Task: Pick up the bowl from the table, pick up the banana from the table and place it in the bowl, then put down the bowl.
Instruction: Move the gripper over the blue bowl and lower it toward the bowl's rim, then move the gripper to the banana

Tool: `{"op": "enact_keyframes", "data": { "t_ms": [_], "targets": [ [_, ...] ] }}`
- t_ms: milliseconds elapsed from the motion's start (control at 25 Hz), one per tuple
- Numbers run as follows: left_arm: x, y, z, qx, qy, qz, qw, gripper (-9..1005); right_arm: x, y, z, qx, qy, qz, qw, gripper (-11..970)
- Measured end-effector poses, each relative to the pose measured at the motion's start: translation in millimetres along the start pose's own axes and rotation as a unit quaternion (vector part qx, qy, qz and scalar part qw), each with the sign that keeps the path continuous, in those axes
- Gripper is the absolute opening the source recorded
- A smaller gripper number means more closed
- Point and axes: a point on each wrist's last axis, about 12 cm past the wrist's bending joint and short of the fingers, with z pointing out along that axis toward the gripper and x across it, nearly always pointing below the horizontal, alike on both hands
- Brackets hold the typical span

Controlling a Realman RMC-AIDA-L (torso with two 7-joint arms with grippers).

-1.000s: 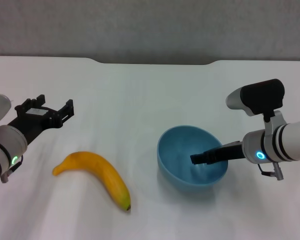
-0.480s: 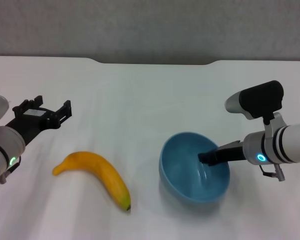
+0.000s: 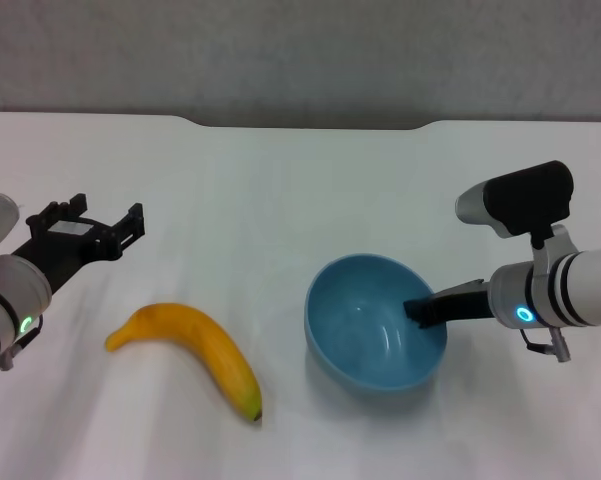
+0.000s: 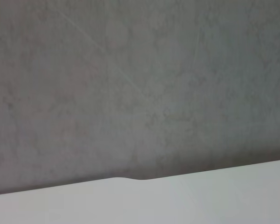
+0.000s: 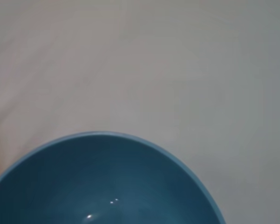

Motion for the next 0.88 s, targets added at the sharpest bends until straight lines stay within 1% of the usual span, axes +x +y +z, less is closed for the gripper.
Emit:
{"op": "enact_keyframes", "data": {
  "t_ms": [240, 360, 440, 760, 880],
  "targets": [
    [3.9, 0.7, 0.1, -0.001, 0.007, 0.0, 1.0, 787, 0.0, 1.0, -1.1, -0.005, -0.011, 0.009, 1.0, 105],
    [3.6, -1.1, 0.6, 0.002, 0.007, 0.001, 1.0, 787, 0.8, 0.3, -4.8, -0.007, -0.024, 0.012, 1.0, 70],
    [0.0, -6.0, 1.3, 0.008, 0.005, 0.005, 1.0, 786, 1.9, -1.0, -7.3, -0.008, -0.031, 0.016, 0.999, 47],
    [-11.8, -23.9, 3.8, 0.013, 0.013, 0.022, 1.0, 785, 3.4, -3.2, -11.8, -0.01, -0.041, 0.023, 0.999, 34],
    [-18.3, -34.1, 5.4, -0.01, 0.041, 0.028, 0.999, 786, 2.9, -5.7, -15.4, -0.008, -0.051, 0.029, 0.998, 29]
  ]
}}
